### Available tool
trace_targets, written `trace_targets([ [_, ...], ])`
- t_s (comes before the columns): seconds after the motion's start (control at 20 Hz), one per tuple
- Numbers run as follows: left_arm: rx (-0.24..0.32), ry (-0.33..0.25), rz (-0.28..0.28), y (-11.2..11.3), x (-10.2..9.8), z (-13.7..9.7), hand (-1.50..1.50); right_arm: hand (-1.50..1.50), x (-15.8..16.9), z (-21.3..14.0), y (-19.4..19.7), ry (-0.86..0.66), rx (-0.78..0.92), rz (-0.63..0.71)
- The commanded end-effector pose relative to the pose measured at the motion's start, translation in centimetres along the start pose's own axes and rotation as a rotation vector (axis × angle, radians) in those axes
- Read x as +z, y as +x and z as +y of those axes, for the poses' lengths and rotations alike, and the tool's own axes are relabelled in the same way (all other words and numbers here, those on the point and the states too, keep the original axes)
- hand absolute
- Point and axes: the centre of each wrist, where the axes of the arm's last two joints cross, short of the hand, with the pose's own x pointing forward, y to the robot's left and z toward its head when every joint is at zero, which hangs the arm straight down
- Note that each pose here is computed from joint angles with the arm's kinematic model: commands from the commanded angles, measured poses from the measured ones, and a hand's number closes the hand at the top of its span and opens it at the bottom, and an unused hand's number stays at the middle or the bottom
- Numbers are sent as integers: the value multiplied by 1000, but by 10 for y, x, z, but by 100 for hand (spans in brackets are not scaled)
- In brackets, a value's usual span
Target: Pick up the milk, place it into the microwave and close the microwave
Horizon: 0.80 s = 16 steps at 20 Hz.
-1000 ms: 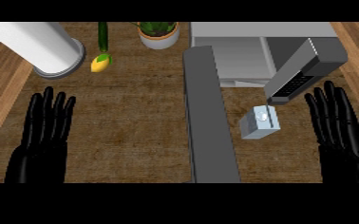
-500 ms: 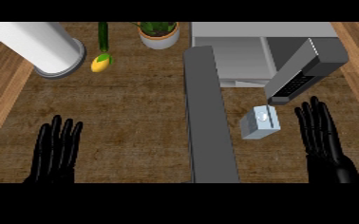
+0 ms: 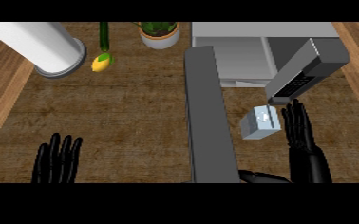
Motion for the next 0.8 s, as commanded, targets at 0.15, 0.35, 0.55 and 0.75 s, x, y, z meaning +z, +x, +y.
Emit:
trace_targets([
  [0.15,-7,23,1,-13,6,8,-150,-150,2,-15,-44,-122,29,30],
  [0.35,1,-1,-7,-6,10,-2,-150,-150,-1,-23,-88,-147,66,61],
  [0.55,10,0,13,-6,19,21,-150,-150,17,-42,-112,-149,65,61],
  [0.75,-7,1,12,-3,23,8,-150,-150,-1,-36,-129,-116,75,60],
])
